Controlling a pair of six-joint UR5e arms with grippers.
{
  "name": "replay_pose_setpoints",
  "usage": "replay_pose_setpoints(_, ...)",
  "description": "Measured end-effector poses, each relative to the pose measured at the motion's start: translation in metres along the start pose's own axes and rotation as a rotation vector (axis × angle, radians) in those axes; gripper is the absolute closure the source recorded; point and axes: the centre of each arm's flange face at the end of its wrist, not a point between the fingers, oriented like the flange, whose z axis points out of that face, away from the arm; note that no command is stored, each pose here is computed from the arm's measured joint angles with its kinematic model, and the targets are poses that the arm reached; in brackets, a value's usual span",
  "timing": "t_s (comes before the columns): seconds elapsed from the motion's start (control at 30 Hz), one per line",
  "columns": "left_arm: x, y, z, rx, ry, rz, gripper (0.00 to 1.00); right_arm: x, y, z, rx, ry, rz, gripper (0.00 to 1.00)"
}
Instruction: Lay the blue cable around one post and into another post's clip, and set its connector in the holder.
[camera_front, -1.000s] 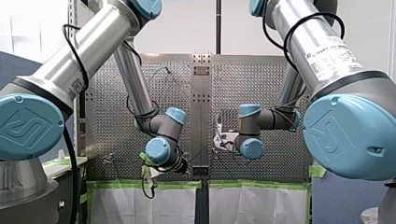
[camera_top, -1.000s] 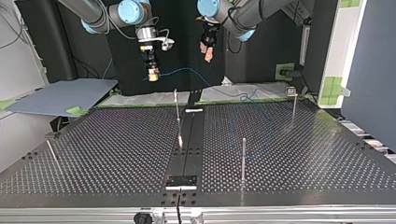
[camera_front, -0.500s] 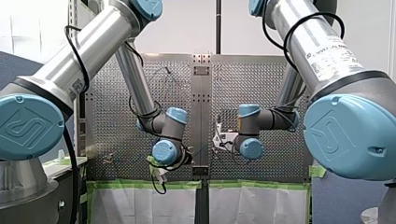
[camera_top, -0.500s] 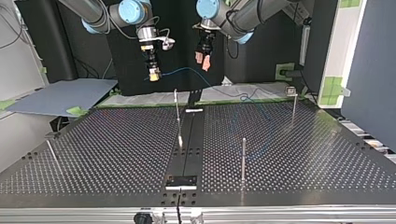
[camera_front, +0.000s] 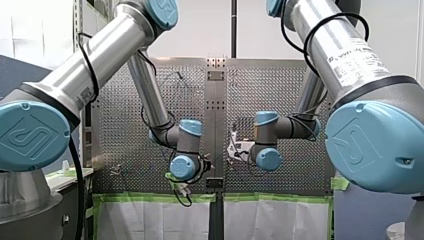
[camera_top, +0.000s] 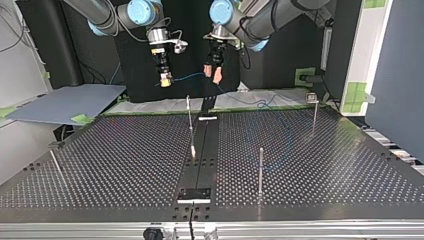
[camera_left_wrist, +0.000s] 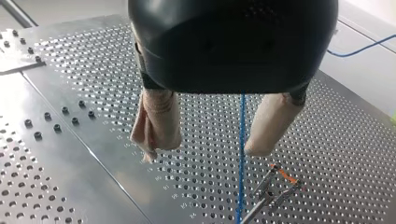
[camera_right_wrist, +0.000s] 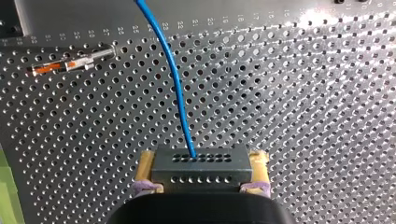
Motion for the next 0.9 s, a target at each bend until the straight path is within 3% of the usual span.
replay_pose_setpoints(0.23,0.016,0.014,0.007,0.015,-0.007,-0.058,0.0,0.0,0.0,0.0,0.001,0.002,0.003,1.0)
replay_pose_setpoints(0.87,0.005,-0.016,0.045,0.159,-0.16,-0.164,0.0,0.0,-0.001,0.0,0.009,-0.002,0.003,1.0)
replay_pose_setpoints(0.9,0.004,-0.016,0.046,0.164,-0.174,-0.169,0.14,0.0,-0.001,0.0,0.008,-0.002,0.003,1.0)
